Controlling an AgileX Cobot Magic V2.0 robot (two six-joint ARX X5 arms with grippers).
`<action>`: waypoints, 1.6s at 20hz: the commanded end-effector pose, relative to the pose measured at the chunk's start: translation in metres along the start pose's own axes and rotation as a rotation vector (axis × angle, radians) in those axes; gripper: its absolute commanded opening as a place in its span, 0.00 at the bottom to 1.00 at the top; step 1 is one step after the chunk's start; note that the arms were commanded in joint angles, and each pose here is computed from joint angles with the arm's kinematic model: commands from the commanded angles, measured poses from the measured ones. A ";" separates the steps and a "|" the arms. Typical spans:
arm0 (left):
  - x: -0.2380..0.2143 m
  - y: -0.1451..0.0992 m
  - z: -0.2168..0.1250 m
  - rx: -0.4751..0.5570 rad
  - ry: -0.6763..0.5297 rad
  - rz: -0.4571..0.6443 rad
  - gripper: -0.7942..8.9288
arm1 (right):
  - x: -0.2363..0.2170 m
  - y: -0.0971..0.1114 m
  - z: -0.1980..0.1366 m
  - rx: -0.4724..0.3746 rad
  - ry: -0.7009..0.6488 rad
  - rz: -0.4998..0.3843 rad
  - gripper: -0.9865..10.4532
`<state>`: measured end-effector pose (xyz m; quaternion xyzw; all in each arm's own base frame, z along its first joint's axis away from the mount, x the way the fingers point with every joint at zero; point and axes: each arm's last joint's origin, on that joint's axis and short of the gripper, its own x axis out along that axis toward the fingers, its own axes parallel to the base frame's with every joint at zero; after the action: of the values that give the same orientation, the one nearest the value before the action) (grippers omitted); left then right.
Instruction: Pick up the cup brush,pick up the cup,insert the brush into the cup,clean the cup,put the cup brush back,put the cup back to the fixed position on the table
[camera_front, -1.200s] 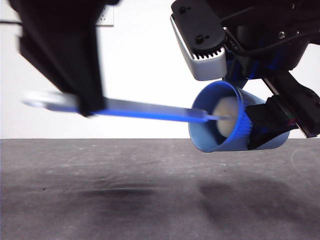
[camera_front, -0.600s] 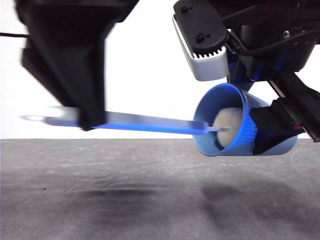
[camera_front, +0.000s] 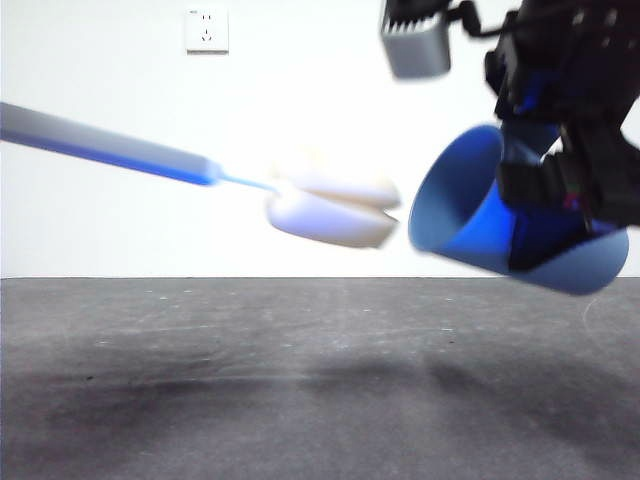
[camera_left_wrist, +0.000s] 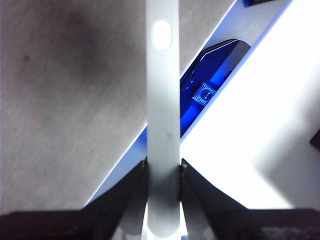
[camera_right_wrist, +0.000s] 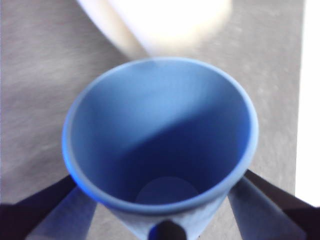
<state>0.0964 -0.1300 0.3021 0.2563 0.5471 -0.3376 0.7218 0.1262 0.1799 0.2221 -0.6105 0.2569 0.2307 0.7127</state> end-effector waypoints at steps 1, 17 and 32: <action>-0.009 0.002 -0.008 -0.037 -0.027 0.040 0.07 | -0.008 -0.009 -0.004 0.111 -0.029 -0.035 0.07; -0.003 0.041 0.042 -0.584 -0.446 0.242 0.07 | -0.104 -0.087 -0.044 0.891 -0.453 -0.111 0.07; 0.158 0.064 0.121 -0.781 -0.225 0.252 0.07 | -0.152 -0.092 -0.099 1.051 -0.603 -0.086 0.07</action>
<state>0.2456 -0.2113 0.1850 -0.0028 0.5163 -0.0459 0.8552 0.0620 0.0664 0.3752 -0.1109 0.1022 0.2066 0.9667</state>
